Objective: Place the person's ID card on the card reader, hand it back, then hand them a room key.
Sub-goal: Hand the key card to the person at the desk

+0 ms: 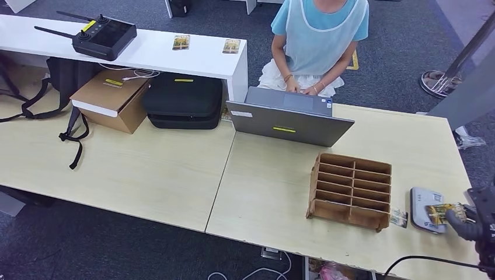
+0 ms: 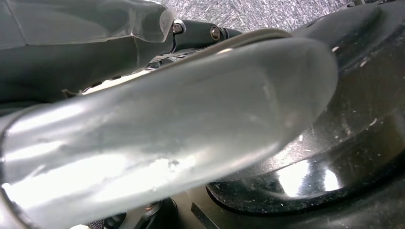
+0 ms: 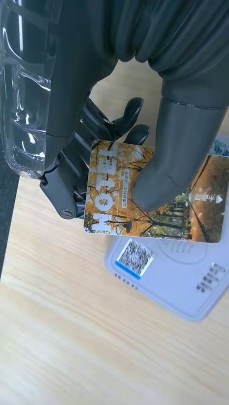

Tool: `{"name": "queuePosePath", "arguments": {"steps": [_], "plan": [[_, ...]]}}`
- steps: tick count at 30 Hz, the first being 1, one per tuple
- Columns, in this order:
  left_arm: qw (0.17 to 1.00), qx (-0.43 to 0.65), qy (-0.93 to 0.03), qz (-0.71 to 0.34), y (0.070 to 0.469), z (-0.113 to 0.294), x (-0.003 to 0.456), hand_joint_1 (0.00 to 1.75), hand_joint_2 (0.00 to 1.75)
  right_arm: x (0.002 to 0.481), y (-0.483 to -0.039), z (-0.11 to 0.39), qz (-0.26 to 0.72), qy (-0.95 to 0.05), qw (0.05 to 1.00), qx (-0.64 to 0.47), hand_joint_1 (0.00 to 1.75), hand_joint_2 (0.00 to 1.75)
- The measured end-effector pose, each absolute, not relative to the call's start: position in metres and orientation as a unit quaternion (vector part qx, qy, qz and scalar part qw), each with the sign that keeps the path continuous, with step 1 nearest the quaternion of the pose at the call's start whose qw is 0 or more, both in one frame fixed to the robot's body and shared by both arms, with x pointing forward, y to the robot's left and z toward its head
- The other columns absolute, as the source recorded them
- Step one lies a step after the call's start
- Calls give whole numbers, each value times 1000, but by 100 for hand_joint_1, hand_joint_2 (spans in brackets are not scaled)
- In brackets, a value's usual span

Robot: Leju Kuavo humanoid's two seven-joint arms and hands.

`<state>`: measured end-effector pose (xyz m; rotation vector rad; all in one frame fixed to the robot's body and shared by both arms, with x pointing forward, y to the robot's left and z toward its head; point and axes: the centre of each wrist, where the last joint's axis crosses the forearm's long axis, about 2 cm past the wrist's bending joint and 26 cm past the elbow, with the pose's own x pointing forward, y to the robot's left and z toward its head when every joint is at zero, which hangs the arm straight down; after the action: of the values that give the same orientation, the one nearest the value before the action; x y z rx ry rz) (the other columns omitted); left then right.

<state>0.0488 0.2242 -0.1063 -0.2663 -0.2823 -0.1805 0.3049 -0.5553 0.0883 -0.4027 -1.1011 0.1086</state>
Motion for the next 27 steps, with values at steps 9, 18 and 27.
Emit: {"name": "queuePosePath", "arguments": {"steps": [9, 18, 27], "plan": [[979, -131, -141, -75, 224, -106, 48, 0, 0, 339, -546, 116, 42, -583, 774, -246, 175, 175], [980, -128, -140, -63, 221, -106, 46, 0, 0, 382, -528, 161, 93, -652, 673, -337, 175, 175], [979, -130, -140, -72, 221, -106, 47, 0, 0, 438, -482, 237, 247, -665, 525, -470, 175, 175]]}}
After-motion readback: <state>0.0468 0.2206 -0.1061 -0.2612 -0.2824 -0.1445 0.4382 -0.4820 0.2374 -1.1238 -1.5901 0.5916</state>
